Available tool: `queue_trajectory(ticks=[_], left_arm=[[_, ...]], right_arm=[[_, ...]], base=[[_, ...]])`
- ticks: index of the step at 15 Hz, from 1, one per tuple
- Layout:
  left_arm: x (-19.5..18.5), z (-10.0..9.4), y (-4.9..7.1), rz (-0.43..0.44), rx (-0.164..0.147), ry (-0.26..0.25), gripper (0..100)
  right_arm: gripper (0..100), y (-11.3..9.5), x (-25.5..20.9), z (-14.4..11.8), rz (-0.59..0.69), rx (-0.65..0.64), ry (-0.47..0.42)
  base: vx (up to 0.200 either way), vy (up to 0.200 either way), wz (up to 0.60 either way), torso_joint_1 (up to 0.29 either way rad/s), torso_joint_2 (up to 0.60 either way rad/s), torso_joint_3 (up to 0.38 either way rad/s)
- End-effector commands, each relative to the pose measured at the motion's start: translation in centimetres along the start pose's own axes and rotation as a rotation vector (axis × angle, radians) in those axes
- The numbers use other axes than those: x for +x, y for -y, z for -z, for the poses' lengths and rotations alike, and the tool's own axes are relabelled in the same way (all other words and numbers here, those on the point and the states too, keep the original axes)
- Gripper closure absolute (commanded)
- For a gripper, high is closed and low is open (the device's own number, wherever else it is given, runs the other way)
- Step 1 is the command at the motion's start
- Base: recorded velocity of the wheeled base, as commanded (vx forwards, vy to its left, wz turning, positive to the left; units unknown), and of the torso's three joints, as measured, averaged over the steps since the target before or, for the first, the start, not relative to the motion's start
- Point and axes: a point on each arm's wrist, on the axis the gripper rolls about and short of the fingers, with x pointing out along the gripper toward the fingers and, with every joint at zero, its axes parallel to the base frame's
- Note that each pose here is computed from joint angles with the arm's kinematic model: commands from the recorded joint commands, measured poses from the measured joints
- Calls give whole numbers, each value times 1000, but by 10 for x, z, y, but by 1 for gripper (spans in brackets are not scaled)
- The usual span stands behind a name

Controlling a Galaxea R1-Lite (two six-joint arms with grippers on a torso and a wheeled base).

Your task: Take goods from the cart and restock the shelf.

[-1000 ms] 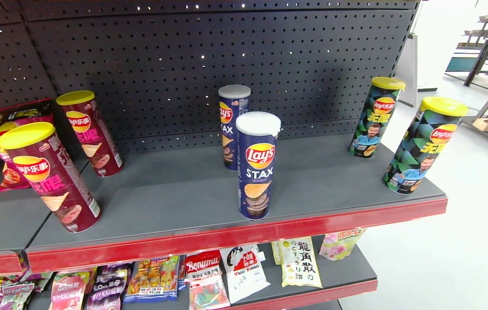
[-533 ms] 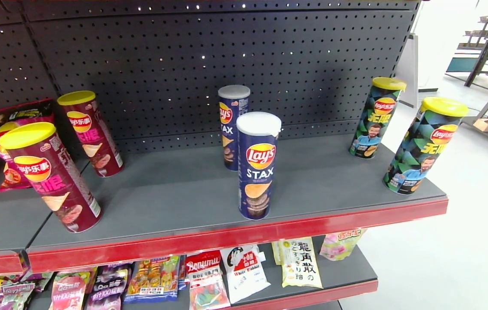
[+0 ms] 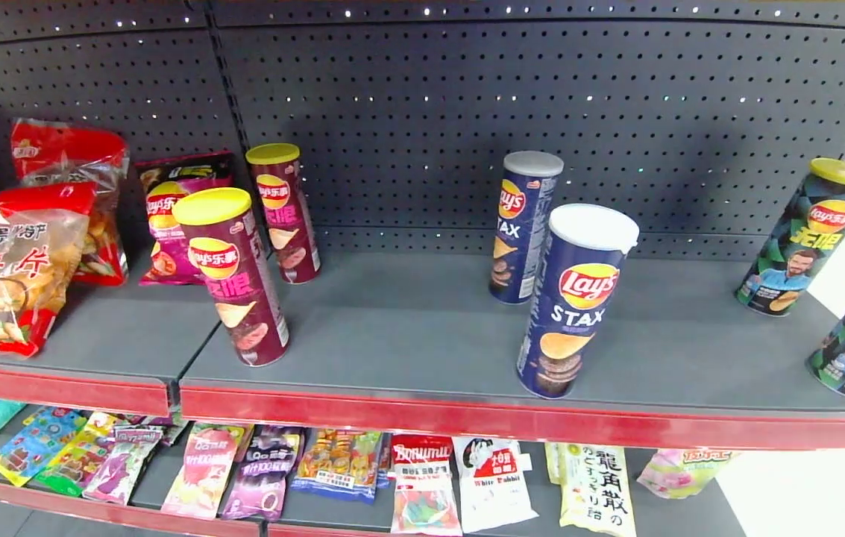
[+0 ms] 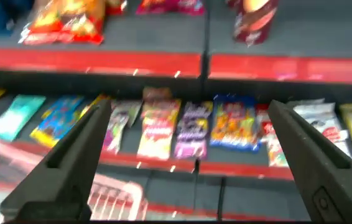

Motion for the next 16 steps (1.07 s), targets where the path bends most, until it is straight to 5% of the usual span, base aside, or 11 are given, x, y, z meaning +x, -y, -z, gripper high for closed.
queue_trajectory(ticks=[1, 3, 7, 8, 10, 12, 14, 16], left_arm=[[14, 12, 3, 41, -2, 14, 0], [29, 25, 5, 53, -4, 67, 0], [47, 58, 7, 36, 15, 56, 0], [49, 63, 8, 46, 27, 60, 0], [49, 62, 9, 110, 0, 61, 0], [45, 54, 8, 53, -19, 97, 0], [41, 59, 10, -22, -67, 59, 0], [36, 59, 11, 79, -54, 65, 0]], right_arm=[[0, 0, 0, 0, -2, -1, 1], [0, 0, 0, 0, -5, -11, 1], [0, -1, -2, -7, -54, -44, 40], [0, -2, 8, -87, -123, 47, 41], [0, -1, 39, -157, -154, 143, 24], [0, -1, 63, -133, -176, 37, -134], [0, -3, 85, -110, -205, 44, -292], [0, -13, 94, -104, -339, 25, -364]], base=[[0, 0, 0, 0, 0, 0], [0, 0, 0, 0, 0, 0], [0, 0, 0, 0, 0, 0], [0, 0, 0, 0, 0, 0], [0, 0, 0, 0, 0, 0], [0, 0, 0, 0, 0, 0], [0, 0, 0, 0, 0, 0], [0, 0, 0, 0, 0, 0]])
